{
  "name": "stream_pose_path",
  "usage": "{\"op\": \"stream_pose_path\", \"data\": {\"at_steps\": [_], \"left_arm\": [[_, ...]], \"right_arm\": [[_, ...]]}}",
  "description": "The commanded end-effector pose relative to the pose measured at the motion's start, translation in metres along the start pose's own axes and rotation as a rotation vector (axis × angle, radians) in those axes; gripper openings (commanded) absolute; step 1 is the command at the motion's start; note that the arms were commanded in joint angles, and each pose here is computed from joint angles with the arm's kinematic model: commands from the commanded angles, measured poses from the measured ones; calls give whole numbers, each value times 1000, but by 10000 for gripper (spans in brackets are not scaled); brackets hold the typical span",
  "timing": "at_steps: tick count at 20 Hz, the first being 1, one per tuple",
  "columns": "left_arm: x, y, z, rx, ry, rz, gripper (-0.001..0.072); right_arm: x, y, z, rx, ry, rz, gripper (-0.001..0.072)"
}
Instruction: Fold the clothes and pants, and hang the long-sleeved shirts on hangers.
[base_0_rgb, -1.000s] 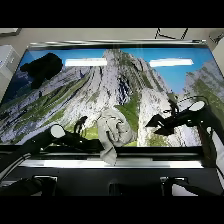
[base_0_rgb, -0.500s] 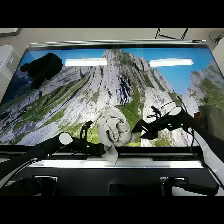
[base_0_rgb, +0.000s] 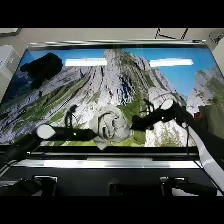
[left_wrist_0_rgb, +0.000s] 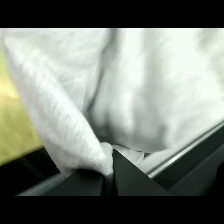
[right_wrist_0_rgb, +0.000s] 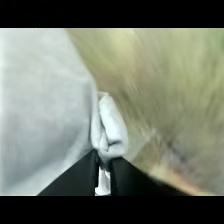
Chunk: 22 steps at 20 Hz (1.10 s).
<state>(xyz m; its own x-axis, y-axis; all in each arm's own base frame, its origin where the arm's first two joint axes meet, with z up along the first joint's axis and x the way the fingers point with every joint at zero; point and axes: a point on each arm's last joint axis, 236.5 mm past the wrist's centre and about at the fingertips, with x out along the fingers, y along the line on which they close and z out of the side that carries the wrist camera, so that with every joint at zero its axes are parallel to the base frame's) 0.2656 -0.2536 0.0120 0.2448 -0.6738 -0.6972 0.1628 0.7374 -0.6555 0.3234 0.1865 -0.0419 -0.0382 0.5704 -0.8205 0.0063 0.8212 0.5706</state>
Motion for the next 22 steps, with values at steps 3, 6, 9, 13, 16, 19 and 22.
{"op": "stream_pose_path", "data": {"at_steps": [3,6,9,13,16,19,22], "left_arm": [[-206,-33,135,232,-537,180,21],[-332,-88,157,313,-872,186,21],[-411,-135,143,397,-1112,168,22],[-478,-181,114,477,-1366,97,22],[-471,-174,114,477,-1333,130,22],[-420,-131,136,405,-1169,187,22],[-342,-60,171,287,-985,242,22]], "right_arm": [[-237,51,105,-265,-639,-399,48],[-370,102,90,-344,-979,-469,48],[-435,138,43,-403,-1152,-435,48],[-475,157,-19,-436,-1268,-399,49],[-467,146,-42,-412,-1204,-419,49],[-396,99,-41,-304,-866,-487,49],[-302,43,-16,-227,-532,-538,49]]}}
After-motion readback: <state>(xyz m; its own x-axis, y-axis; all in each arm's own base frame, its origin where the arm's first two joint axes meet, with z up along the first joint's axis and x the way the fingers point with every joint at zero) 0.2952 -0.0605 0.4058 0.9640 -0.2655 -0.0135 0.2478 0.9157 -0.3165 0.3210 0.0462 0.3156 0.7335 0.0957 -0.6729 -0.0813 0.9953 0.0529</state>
